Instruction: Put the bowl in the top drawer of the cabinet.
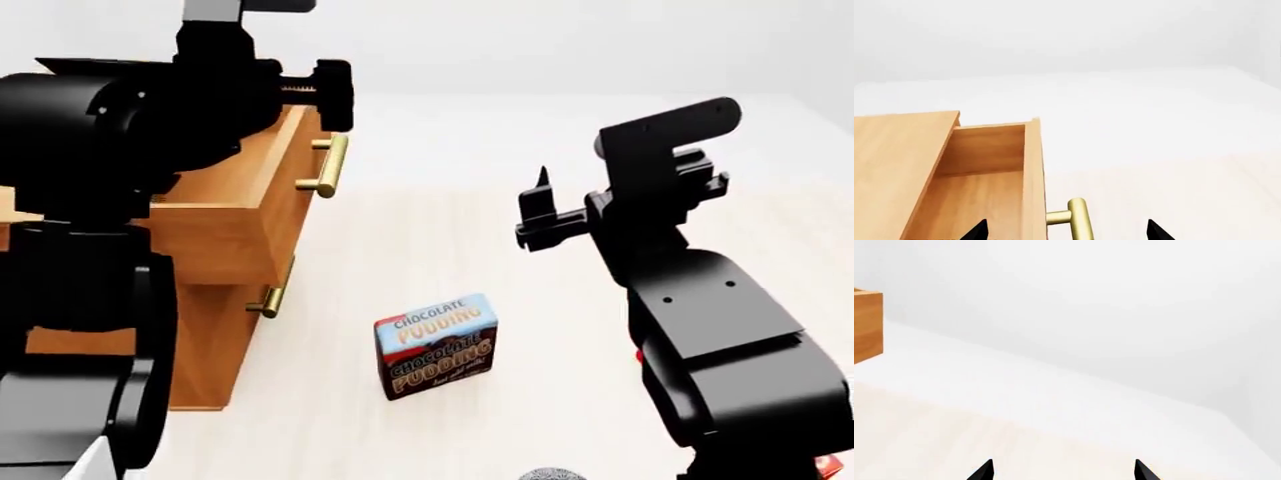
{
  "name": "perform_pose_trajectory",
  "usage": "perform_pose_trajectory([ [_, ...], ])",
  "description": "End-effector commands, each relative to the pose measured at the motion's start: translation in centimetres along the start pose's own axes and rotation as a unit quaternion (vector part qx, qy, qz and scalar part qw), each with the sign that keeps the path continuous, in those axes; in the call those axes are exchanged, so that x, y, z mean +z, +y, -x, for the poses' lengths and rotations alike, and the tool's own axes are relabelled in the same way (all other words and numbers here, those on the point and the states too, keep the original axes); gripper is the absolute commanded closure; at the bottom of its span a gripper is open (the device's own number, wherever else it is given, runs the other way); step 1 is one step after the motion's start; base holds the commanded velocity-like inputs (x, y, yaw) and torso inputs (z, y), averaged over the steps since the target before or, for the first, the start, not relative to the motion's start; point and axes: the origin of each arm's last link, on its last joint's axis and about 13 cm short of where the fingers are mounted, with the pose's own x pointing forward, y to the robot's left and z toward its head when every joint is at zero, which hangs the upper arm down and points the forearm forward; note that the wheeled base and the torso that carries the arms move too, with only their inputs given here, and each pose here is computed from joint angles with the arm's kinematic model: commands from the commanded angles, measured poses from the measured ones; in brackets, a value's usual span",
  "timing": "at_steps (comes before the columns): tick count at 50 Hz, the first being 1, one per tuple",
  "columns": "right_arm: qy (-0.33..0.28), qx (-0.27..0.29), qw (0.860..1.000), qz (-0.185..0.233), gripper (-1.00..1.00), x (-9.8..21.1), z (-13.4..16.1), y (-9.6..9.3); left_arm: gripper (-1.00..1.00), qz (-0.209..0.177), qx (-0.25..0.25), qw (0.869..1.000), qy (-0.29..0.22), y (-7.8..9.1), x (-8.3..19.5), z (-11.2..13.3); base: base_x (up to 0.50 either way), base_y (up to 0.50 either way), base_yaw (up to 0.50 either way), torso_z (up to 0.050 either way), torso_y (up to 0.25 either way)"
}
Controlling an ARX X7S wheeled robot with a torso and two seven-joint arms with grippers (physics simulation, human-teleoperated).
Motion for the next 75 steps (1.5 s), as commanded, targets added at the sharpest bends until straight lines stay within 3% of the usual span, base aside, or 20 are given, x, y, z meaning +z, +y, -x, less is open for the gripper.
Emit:
perform_pose_trajectory([
  [1,0.012,0.003,1.000,0.004,-1.00,-0.6,-0.2,0.1,-1.00,-0.015,0.008,0.999,0.045,-0.4,0.4,-1.6,0.00,0.00,0.00,0.000,0.000],
  [13,0.019,0.008,1.000,0.004,-1.00,-1.3,-0.3,0.2,-1.00,-0.024,0.017,0.997,0.069,-0.4,-0.3,-2.9,0.00,0.00,0.00,0.000,0.000],
  [29,0.027,0.012,1.000,0.006,-1.00,-1.9,-0.6,0.2,-1.00,0.006,0.023,0.994,0.102,-0.4,-1.4,-4.8,0.00,0.00,0.00,0.000,0.000],
  [49,0.036,0.013,0.999,0.009,-1.00,-2.4,-1.0,0.3,-1.00,0.044,0.019,0.990,0.129,-0.3,-3.0,-5.1,0.00,0.00,0.00,0.000,0.000],
  [75,0.038,0.020,0.999,0.011,-1.00,-2.4,-0.9,0.3,-1.00,0.089,-0.048,0.986,0.134,-1.6,-2.2,-4.8,0.00,0.00,0.00,0.000,0.000],
])
